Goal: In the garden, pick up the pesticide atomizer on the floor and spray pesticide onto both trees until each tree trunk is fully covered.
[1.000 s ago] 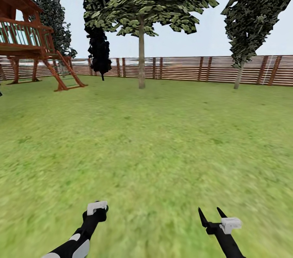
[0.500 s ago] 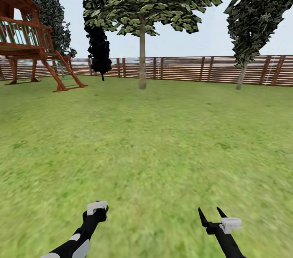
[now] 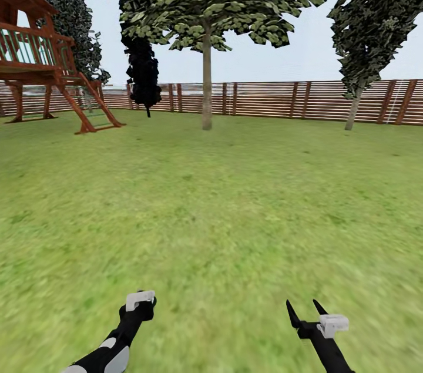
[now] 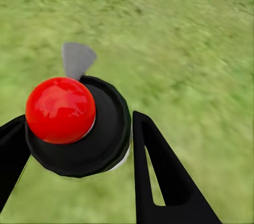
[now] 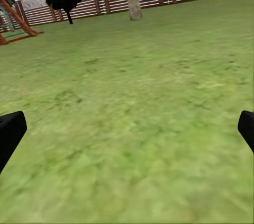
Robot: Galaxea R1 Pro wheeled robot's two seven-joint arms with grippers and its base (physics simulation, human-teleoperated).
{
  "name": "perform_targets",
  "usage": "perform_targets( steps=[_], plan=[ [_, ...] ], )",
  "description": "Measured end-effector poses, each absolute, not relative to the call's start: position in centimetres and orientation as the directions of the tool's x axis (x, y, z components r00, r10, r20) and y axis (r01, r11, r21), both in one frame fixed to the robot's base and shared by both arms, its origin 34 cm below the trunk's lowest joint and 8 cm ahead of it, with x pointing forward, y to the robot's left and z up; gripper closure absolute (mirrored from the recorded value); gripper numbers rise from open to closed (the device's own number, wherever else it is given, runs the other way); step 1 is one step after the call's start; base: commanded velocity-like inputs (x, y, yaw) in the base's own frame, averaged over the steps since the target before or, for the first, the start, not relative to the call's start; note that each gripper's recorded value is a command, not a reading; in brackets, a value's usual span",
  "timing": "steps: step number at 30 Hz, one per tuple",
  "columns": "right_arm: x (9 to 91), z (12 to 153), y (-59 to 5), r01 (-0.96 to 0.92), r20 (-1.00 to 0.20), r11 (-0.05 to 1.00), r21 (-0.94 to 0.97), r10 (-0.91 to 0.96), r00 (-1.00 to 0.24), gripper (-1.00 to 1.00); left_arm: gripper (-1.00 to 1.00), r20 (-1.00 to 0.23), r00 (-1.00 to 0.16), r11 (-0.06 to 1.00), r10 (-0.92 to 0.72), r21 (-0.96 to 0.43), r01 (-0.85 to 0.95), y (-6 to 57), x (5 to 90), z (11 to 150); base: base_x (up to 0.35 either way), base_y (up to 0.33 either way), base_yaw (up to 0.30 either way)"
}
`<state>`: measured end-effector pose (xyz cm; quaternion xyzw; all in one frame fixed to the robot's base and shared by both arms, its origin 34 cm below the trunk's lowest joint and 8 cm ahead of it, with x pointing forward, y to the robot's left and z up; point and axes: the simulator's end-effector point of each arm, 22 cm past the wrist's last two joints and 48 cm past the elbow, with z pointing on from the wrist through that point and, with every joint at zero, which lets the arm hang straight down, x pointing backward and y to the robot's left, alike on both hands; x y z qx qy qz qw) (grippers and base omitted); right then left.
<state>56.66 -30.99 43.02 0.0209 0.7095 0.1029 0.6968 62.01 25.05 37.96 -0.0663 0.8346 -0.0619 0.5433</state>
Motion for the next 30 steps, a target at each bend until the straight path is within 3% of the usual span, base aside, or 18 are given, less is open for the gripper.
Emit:
perform_targets(
  steps=[30],
  plan=[
    [56.63, 42.98, -31.00, -0.114, -0.984, 0.978, 0.175, 0.173, -0.029, -1.00, 1.00, -0.899, -0.401, 0.984, -0.178, -0.175, -0.043, 25.05, 62.01, 37.96, 0.329, 0.116, 0.000]
  ],
)
